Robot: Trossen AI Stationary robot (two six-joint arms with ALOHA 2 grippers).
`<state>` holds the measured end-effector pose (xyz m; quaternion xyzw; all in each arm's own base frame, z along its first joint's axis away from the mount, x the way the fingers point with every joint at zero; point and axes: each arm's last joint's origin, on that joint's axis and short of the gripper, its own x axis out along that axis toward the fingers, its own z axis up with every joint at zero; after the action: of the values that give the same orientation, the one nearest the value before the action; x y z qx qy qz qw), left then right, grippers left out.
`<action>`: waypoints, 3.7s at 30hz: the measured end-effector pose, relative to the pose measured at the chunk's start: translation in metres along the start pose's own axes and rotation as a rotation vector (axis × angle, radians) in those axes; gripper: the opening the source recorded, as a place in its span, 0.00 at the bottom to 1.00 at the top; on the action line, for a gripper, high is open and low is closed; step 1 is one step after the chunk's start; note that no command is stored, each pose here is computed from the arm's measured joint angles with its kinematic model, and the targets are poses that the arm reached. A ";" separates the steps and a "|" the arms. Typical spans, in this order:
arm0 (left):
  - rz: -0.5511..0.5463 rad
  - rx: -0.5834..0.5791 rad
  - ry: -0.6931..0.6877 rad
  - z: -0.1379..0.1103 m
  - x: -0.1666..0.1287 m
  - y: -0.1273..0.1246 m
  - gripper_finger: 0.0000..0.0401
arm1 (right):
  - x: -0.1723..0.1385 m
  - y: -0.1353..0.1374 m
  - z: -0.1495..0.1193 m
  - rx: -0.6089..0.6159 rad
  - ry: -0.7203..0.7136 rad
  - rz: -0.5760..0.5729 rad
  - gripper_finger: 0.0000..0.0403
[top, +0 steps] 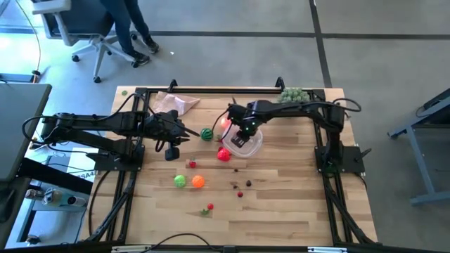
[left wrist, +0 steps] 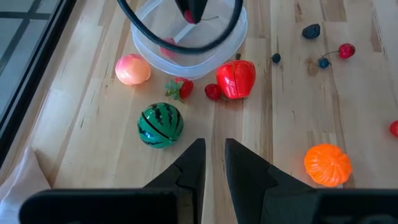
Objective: Pick and placing Produce into tupperware
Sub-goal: Put the cherry into the transparent bin, then put the blackberry into the transparent bin
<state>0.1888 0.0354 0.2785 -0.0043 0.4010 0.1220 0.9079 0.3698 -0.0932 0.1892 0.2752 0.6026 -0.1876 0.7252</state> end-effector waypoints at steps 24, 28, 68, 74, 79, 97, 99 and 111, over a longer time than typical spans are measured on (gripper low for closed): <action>0.000 0.000 0.000 0.000 0.000 0.000 0.13 | 0.024 -0.015 -0.004 -0.018 0.009 -0.040 0.31; 0.000 0.000 0.000 0.000 0.000 0.000 0.13 | 0.017 -0.011 0.003 -0.031 -0.033 -0.025 0.31; 0.000 0.000 -0.003 0.000 0.000 0.000 0.13 | -0.136 0.154 -0.115 0.085 -0.061 -0.038 0.31; 0.000 -0.001 -0.005 0.000 0.000 0.000 0.13 | -0.090 0.171 -0.113 0.023 0.029 -0.131 0.31; 0.001 -0.001 -0.005 0.001 0.000 0.000 0.13 | -0.053 0.177 -0.109 -0.069 0.107 -0.214 0.31; 0.000 -0.001 -0.006 0.001 0.000 0.000 0.13 | -0.008 0.181 -0.111 -0.304 0.169 -0.283 0.49; 0.000 -0.001 -0.006 0.001 0.000 0.000 0.13 | 0.004 0.174 -0.117 -0.302 0.203 -0.301 0.50; 0.000 -0.001 -0.007 0.001 0.000 0.000 0.13 | 0.015 0.169 -0.128 -0.217 0.165 -0.143 0.50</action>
<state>0.1894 0.0355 0.2790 -0.0042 0.3978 0.1223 0.9093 0.3760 0.1189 0.1879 0.1664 0.6947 -0.1493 0.6836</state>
